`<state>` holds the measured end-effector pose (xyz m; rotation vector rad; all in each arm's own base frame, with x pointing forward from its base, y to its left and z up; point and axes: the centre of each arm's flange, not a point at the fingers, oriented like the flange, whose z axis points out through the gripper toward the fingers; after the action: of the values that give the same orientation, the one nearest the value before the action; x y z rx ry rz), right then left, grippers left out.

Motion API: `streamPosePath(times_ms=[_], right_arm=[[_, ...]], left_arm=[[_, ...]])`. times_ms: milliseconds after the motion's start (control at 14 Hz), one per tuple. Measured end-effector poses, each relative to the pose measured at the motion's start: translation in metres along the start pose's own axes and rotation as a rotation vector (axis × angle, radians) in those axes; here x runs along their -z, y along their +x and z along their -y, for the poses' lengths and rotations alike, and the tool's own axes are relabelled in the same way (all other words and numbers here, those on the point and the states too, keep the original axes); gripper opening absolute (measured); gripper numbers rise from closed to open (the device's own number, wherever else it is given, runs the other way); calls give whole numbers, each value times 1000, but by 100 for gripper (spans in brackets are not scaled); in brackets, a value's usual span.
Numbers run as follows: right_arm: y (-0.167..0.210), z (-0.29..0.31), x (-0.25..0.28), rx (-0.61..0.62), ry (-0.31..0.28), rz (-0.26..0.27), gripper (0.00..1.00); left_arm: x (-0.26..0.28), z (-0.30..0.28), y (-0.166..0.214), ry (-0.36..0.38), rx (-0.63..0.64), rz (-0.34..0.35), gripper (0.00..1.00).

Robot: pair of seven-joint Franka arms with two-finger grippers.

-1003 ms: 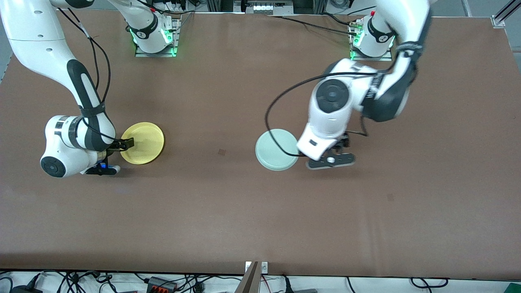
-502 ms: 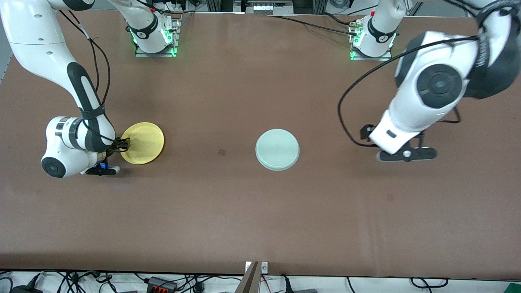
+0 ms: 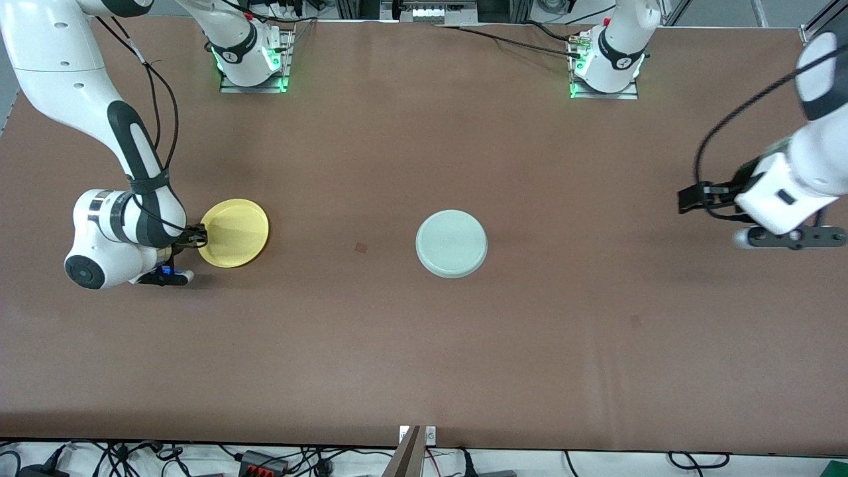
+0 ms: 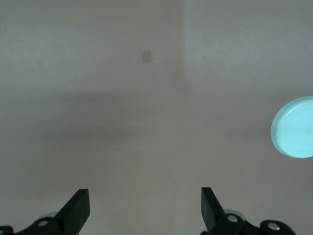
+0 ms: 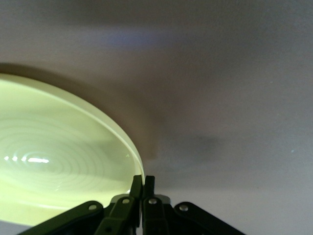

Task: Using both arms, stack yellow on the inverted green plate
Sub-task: 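Carry the yellow plate with the right gripper over the green plate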

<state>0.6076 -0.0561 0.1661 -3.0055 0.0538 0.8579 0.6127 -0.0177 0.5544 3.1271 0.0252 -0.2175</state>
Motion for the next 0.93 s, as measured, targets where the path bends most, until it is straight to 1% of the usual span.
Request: streamPosePath(times_ms=[143,215,287,430,502,573,645,717,788,932], right_arm=[[0,0,4,3,0,-8,3],[1,0,10,7,-1,-19,3],[1,1,21,12,-3,-34,3],[-6,7,57,18,0,-43,3],[-12,13,77,19,20,-42,3],[-17,22,96,24,60,-51,3],[-20,35,113,34,98,-69,3],[-22,51,125,45,119,-85,3],[-23,74,133,49,124,-97,3],[-28,141,137,18,111,-101,3]], left_arm=[[3,24,-15,-23,-26,5,100],[6,24,-26,-24,-38,0,100],[11,20,-38,-22,-47,-22,100],[25,10,-61,-16,-62,-102,100],[31,5,-70,-14,-70,-136,100],[34,-1,-77,-12,-80,-152,100],[35,-5,-81,-11,-88,-157,100],[33,-5,-81,-11,-89,-155,100],[30,-4,-79,-11,-88,-153,100],[29,-6,-75,-11,-92,-159,100]])
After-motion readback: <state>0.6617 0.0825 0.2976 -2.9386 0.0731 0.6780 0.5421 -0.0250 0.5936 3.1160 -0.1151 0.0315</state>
